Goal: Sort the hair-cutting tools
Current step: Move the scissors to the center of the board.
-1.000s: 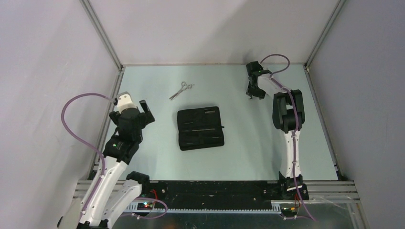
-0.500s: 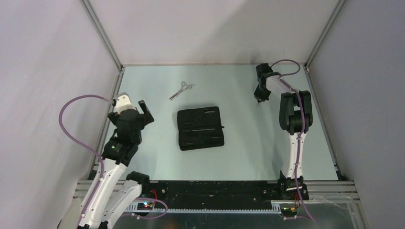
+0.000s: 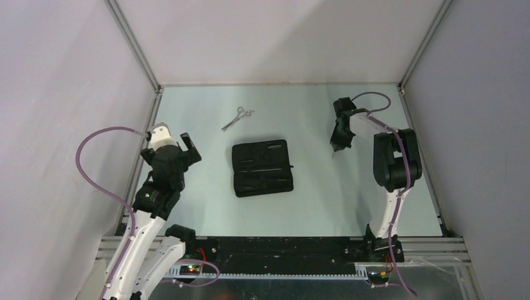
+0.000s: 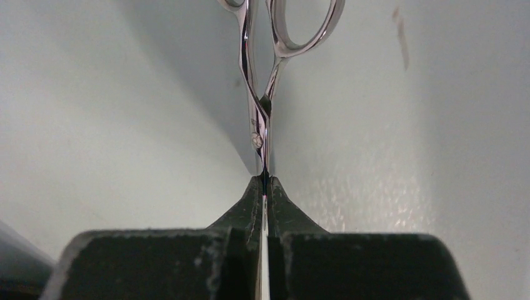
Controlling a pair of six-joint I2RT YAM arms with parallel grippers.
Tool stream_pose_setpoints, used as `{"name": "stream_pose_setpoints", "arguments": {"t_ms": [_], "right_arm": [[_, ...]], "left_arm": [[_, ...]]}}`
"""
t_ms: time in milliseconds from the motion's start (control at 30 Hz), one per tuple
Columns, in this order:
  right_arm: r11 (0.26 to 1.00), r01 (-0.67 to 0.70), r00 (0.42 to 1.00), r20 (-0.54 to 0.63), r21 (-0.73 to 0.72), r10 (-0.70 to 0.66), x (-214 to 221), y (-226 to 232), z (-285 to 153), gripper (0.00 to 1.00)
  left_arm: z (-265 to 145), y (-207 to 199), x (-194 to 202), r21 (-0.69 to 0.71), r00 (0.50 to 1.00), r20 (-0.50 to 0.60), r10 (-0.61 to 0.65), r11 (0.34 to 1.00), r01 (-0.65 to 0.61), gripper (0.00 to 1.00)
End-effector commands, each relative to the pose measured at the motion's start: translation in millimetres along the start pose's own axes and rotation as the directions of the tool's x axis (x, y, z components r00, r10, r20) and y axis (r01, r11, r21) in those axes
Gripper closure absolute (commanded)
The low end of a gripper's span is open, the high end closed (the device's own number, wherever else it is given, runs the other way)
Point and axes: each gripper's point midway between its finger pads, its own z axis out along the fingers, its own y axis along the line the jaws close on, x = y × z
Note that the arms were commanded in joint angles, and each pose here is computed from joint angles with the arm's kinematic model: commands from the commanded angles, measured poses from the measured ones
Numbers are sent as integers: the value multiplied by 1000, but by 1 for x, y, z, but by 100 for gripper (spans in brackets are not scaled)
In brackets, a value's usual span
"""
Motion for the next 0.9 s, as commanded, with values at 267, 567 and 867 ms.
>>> {"name": "stream_pose_setpoints", "arguments": {"t_ms": [267,567,867], "right_arm": [[948,160,953,-207,-277,-221,154,23,-55,100],[861,149,948,-176,-487,-264,205,29,-88,100],[783,166,952,-109,-599,-286,207,42,-96,100]], "left_arm": [[2,0,1,4,1000,-3,14,1000,-14,0],[7,-19,13,89,997,-59,40,995,-34,0],[-2,-74,46,327,973,-230,-5,941,83,0]]}}
